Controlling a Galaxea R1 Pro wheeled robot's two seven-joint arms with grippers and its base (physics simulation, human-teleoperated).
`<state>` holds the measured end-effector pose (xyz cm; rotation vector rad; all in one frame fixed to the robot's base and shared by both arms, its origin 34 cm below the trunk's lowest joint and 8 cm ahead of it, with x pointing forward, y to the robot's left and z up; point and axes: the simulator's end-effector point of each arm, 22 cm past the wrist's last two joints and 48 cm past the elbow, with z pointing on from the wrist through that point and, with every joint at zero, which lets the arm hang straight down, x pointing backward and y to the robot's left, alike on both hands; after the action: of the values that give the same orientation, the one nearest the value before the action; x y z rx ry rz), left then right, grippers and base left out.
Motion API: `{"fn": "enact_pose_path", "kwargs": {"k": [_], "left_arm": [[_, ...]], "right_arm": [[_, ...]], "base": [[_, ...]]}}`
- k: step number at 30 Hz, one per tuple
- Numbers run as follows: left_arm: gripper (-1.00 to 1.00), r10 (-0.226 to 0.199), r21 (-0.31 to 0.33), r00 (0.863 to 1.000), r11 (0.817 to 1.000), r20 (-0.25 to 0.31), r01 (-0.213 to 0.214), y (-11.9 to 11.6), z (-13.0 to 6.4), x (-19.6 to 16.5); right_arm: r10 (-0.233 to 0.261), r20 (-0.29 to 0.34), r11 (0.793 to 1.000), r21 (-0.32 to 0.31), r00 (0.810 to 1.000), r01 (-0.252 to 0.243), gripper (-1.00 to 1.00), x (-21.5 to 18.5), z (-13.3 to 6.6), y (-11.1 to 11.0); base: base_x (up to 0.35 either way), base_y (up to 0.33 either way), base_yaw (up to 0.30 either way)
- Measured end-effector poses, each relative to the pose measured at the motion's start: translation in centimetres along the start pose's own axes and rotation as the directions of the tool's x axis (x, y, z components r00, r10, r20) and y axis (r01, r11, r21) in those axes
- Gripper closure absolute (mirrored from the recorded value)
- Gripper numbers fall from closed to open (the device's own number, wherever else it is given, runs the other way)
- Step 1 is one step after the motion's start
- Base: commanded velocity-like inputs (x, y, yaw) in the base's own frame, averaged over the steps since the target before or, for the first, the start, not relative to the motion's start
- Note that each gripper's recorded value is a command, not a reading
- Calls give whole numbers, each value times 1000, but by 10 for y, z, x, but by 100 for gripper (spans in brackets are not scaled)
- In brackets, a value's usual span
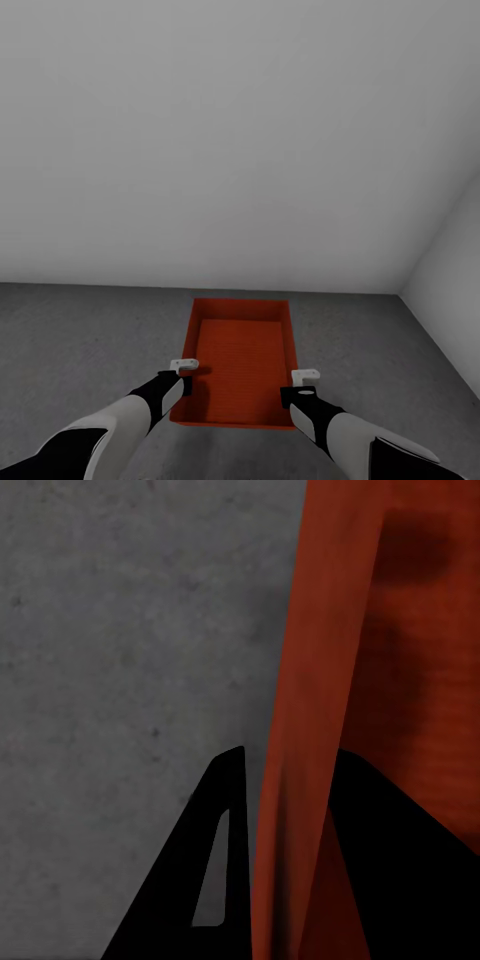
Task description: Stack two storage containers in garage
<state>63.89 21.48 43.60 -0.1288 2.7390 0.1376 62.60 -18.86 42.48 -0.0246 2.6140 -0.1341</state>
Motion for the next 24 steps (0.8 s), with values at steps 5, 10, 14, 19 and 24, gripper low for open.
{"fn": "enact_pose_path", "kwargs": {"k": [5,10,14,19,24], "left_arm": [[100,0,-1,1000,1000,-8,0,0,3,3],[100,2,-1,1000,1000,-15,-2,0,6,7],[100,2,-1,1000,1000,-21,-3,0,8,10],[100,4,-1,1000,1000,-29,-4,-1,11,13],[100,5,-2,999,1000,-37,-5,-1,14,17]], "right_arm": [[-1,-7,1000,0,1000,1,100,4,2,1],[-1,-15,1000,-1,1000,1,100,8,5,1],[-1,-22,1000,-1,1000,1,100,11,6,1],[-3,-29,1000,-1,1000,3,100,14,9,1],[-3,-37,1000,-1,999,3,100,19,11,2]], "base": [[0,0,0],[0,0,0],[0,0,0],[0,0,0],[0,0,0]]}}
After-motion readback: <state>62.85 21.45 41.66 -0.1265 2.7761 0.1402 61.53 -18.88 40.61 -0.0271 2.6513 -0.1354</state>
